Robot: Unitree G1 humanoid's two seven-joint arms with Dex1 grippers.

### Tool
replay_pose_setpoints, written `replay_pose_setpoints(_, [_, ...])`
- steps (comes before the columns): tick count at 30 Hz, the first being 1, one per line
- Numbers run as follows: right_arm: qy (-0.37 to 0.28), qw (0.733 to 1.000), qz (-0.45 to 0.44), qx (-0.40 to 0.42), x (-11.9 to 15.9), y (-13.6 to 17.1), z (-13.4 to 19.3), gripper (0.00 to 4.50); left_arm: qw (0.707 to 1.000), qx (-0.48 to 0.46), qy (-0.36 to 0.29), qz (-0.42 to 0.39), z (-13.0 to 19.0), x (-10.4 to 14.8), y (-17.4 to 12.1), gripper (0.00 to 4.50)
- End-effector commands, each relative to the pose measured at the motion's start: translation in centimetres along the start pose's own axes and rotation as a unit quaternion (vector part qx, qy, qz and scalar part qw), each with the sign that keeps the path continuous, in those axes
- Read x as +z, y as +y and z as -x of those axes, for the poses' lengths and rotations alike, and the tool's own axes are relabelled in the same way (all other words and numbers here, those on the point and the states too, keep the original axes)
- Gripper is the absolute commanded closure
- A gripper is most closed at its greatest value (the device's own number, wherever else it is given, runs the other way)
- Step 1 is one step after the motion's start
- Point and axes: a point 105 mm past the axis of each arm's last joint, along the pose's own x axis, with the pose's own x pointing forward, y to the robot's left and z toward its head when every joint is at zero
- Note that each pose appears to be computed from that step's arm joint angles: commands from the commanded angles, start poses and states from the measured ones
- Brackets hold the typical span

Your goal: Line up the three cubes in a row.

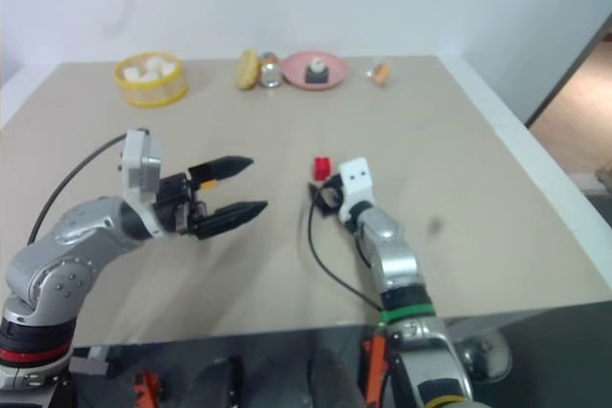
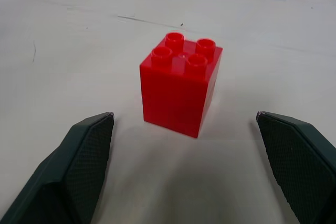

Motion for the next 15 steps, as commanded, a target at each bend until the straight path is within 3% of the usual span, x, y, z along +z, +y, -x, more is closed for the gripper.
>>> replay_pose_setpoints(1, [-0.03, 0.999, 0.012, 0.011, 1.9, 0.73, -1.03, 0.0, 1.0, 0.0, -0.016, -0.023, 0.13, 1.04, -0.47, 0.02])
replay_pose_setpoints(15, [-0.025, 0.999, 0.025, 0.014, 1.54, 0.2, -1.27, 0.0, 0.999, 0.015, -0.022, -0.023, 0.4, 0.97, -0.56, 0.02])
